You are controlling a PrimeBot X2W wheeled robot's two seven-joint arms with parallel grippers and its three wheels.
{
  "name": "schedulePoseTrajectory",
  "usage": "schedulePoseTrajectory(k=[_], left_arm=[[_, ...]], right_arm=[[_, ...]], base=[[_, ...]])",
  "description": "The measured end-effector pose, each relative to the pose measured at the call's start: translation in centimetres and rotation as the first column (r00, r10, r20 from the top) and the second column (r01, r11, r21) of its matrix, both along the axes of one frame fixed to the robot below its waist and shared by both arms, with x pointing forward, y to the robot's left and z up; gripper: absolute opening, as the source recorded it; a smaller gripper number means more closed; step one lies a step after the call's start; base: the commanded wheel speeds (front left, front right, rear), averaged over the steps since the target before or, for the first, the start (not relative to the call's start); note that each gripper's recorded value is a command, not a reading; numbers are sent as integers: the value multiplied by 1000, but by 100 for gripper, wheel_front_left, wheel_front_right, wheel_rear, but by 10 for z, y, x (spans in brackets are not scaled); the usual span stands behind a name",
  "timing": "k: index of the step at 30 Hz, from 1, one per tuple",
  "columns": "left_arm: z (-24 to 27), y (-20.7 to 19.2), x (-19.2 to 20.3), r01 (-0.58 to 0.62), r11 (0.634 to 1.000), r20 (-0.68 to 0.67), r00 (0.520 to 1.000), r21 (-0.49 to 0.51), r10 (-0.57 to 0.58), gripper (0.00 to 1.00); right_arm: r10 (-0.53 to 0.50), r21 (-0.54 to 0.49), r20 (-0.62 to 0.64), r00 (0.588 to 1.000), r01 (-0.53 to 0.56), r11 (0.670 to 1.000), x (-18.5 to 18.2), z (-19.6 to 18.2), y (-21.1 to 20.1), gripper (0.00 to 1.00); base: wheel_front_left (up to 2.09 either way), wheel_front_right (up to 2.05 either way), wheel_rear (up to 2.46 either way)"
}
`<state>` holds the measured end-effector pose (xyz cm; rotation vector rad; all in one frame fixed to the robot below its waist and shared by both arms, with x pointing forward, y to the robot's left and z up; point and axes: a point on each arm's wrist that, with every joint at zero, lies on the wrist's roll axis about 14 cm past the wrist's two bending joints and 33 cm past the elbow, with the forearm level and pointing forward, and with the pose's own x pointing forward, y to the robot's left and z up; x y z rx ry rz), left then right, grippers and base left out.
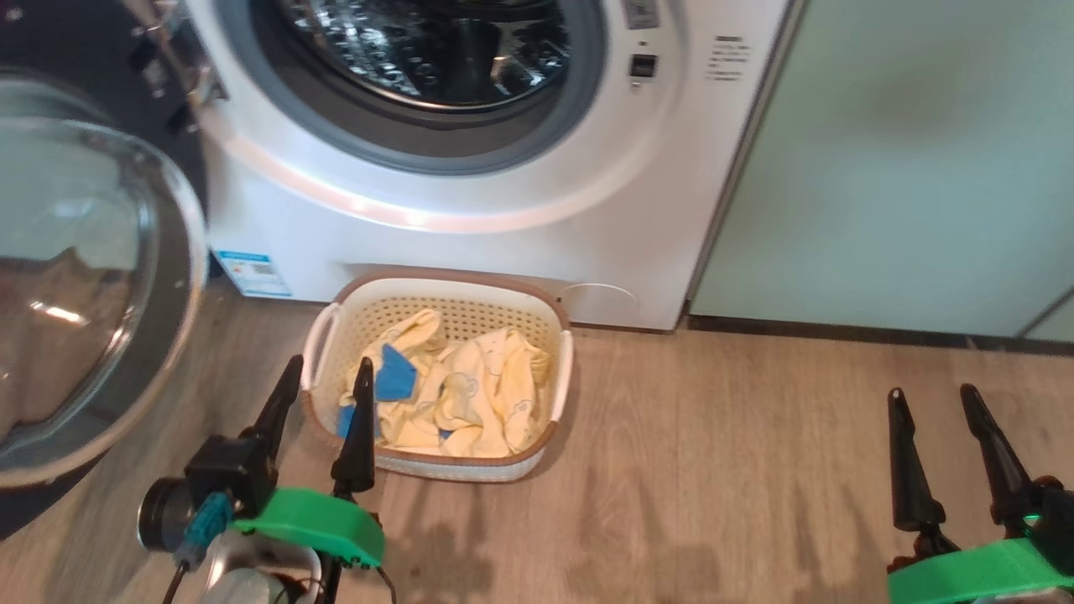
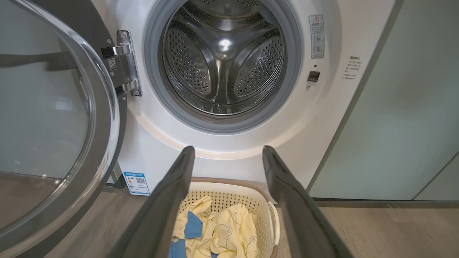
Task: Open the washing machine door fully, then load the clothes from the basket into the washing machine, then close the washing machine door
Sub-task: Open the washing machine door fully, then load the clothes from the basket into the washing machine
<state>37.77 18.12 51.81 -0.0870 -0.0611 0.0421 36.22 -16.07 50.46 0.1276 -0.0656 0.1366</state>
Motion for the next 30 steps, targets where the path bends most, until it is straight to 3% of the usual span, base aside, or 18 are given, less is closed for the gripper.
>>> schedulePoseTrajectory(k=[6, 30], left_arm=[[-7, -15, 12, 40, 999, -21, 999, -3, -40, 100], [-10, -14, 11, 23, 1000, -26, 999, 3, -23, 100]], right_arm=[[-39, -8, 0, 999, 39, 999, -8, 0, -12, 100], [-52, -7, 10, 999, 52, 999, -8, 2, -15, 100]], base=[[0, 0, 0], [0, 0, 0]])
